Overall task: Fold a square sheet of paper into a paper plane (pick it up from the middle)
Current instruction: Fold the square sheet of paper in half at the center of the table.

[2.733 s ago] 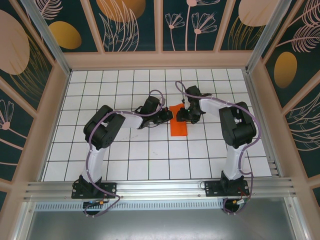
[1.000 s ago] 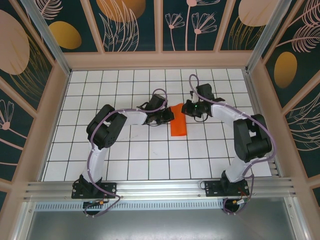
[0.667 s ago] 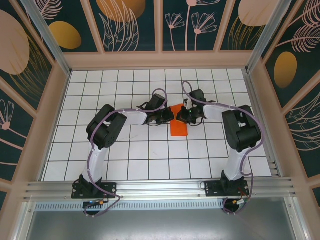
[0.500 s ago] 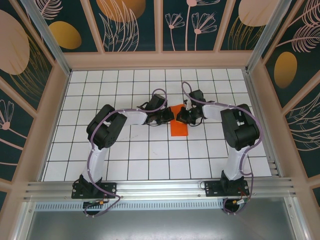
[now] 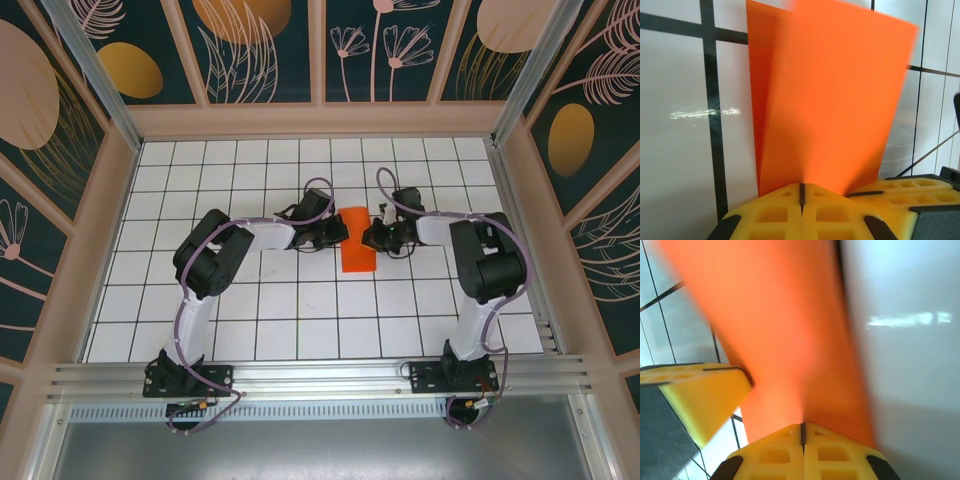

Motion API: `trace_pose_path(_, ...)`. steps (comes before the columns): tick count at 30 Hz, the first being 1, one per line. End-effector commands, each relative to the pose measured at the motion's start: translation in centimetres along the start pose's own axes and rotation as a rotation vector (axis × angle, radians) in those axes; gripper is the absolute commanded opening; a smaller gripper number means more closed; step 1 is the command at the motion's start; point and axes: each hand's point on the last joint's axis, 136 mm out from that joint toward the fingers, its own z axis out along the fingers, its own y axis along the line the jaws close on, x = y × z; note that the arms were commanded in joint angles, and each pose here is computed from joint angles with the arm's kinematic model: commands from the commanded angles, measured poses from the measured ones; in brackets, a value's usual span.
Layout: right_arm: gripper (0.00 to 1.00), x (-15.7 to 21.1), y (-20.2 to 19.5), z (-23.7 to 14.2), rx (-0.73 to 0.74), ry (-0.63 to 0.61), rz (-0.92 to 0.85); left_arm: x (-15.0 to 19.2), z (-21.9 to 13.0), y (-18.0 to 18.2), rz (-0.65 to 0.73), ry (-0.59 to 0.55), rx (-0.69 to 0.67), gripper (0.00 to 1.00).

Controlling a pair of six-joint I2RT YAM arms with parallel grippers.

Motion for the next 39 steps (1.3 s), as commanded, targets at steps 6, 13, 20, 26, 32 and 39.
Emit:
trace_pose_path(6, 0.00, 2.8, -5.6, -2.9, 0.121, -0.019, 0.136, 5.0, 1.2, 11.9, -0.099, 0.110, -0.369, 0.00)
trace_pose_path(13, 0.00, -1.8, 1.2, -5.7, -0.021, -0.168, -0.008, 4.8, 1.3, 11.4, -0.088, 0.110, -0.352, 0.00)
trace_pose_path(20, 0.00, -2.5, 4.4, -1.1, -0.064, -0.075, -0.082, 4.8, 1.3, 11.2, -0.082, 0.116, -0.347, 0.00)
trace_pose_path(26, 0.00, -2.9, 2.7, 1.4, -0.039, -0.041, -0.051, 5.0, 1.3, 11.5, -0.085, 0.120, -0.355, 0.00)
trace_pose_path(32, 0.00, -2.8, -2.2, 0.8, 0.041, -0.067, 0.046, 5.2, 1.1, 11.9, -0.095, 0.121, -0.369, 0.00)
trace_pose_path(39, 0.00, -4.3, -5.8, -2.2, 0.101, -0.156, 0.116, 5.3, 1.2, 12.0, -0.093, 0.125, -0.370, 0.00)
